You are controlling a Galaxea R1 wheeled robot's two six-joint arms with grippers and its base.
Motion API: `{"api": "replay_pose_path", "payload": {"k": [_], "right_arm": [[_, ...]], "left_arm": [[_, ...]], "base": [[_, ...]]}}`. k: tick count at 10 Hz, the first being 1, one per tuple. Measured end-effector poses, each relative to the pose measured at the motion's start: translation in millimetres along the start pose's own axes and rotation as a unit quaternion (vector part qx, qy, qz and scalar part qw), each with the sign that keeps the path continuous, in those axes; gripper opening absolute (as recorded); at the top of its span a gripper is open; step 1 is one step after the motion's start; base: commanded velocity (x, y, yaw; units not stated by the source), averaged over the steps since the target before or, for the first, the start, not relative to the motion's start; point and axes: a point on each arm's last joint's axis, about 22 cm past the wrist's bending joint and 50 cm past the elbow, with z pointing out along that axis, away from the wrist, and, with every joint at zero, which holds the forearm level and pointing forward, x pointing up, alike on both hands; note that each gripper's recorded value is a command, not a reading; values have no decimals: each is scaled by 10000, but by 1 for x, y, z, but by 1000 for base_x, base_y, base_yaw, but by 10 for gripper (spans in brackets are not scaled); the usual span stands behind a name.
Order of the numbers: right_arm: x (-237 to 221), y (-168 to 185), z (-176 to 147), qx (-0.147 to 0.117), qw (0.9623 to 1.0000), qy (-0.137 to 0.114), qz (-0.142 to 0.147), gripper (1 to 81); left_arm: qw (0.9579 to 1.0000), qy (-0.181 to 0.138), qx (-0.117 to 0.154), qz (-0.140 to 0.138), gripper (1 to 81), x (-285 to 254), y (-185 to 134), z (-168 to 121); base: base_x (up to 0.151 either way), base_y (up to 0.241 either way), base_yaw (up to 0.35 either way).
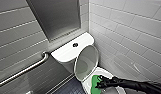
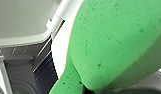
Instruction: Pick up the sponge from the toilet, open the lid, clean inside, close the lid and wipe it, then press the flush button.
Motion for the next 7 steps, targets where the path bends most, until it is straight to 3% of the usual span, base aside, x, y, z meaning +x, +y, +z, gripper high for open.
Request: {"api": "replay_pose_path", "payload": {"k": [4, 7], "right_arm": [[9, -5, 42, -519, 9983, -169, 186, 10], [9, -7, 42, -552, 9981, -195, 193, 10]], "left_arm": [[10000, 4, -54, 0, 811, 1, 8, 4], [10000, 9, -57, 9, 811, 2, 8, 4]], "base": [[0, 0, 0], [0, 0, 0]]}}
